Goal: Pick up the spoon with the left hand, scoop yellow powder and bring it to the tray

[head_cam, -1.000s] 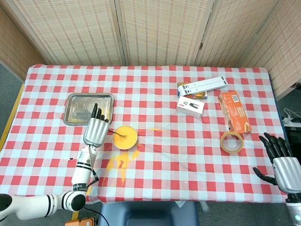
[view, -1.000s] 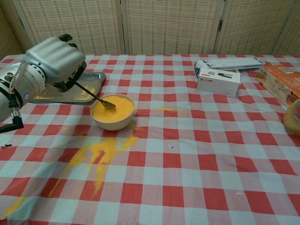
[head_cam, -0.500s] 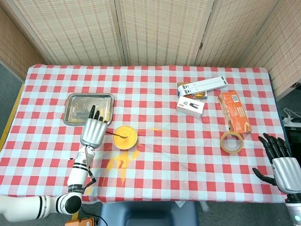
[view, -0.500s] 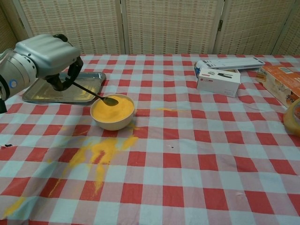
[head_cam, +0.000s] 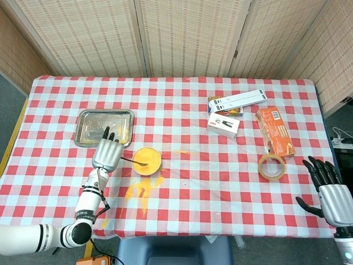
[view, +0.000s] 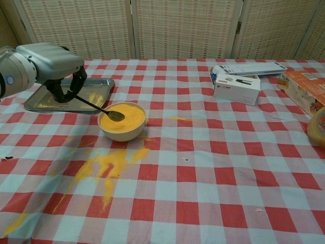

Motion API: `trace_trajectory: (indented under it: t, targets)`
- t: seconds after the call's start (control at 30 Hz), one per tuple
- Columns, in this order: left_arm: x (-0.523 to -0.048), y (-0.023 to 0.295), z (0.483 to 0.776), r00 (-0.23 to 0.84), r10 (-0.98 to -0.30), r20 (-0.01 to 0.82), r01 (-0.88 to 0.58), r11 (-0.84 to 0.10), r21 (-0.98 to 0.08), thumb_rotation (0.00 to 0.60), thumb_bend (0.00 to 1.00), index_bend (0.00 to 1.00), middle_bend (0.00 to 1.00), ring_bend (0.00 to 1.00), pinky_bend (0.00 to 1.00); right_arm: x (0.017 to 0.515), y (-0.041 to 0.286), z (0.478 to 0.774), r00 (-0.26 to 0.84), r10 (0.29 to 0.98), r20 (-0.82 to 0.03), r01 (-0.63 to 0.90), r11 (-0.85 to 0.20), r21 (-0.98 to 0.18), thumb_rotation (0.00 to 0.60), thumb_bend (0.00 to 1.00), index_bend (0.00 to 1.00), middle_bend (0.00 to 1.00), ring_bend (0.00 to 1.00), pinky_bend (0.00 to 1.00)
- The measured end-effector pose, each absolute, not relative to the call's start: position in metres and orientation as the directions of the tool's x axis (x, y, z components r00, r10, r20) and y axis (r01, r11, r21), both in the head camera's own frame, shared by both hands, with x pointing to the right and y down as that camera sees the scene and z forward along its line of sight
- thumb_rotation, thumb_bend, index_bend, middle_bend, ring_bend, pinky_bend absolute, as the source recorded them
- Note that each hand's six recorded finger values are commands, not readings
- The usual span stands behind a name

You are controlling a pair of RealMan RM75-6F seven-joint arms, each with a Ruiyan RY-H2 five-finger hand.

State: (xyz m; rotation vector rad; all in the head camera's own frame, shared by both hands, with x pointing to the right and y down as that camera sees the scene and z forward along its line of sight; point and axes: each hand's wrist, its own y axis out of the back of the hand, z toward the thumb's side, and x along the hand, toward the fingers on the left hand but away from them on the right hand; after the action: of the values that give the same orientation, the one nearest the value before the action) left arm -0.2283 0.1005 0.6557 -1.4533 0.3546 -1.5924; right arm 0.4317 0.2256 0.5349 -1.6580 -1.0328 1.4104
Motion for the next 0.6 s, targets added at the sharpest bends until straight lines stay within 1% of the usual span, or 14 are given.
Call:
trace_trajectory:
  t: [0.1,0.2,0.33,0.43,0.6]
  targets:
    - [-0.229,0.097,0.653,0.129,-0.771,0.624,0.395,-0.537,-0.746,0.600,0.79,0.90,0.42,0.15,0.00,0.432,0.226,0.534,0.080,0.907,-0.414,0.124,-0.421,-0.899,0.600,0.14,0.00,0.00,0.00,0.00]
    - [-0.230,0.090,0.650,0.142,-0.790,0.596,0.346,-0.525,-0.778,0.600,0.78,0.90,0.42,0.15,0.00,0.433,0.226,0.534,0.077,0.908,-0.413,0.123,-0.420,-0.899,0.600,0.14,0.00,0.00,0.00,0.00]
    - [-0.235,0.074,0.647,0.156,-0.829,0.537,0.241,-0.496,-0.834,0.600,0.78,0.90,0.41,0.15,0.00,0.433,0.225,0.533,0.074,0.911,-0.406,0.121,-0.412,-0.903,0.600,0.14,0.00,0.00,0.00,0.00]
    - [-0.244,0.058,0.651,0.153,-0.853,0.499,0.180,-0.473,-0.863,0.600,0.77,0.90,0.41,0.15,0.00,0.433,0.225,0.532,0.069,0.916,-0.395,0.119,-0.401,-0.908,0.600,0.14,0.00,0.00,0.00,0.00]
    - [-0.266,0.031,0.667,0.113,-0.872,0.476,0.194,-0.451,-0.871,0.600,0.76,0.90,0.41,0.15,0.00,0.437,0.223,0.531,0.045,0.923,-0.383,0.115,-0.386,-0.915,0.600,0.14,0.00,0.00,0.00,0.00]
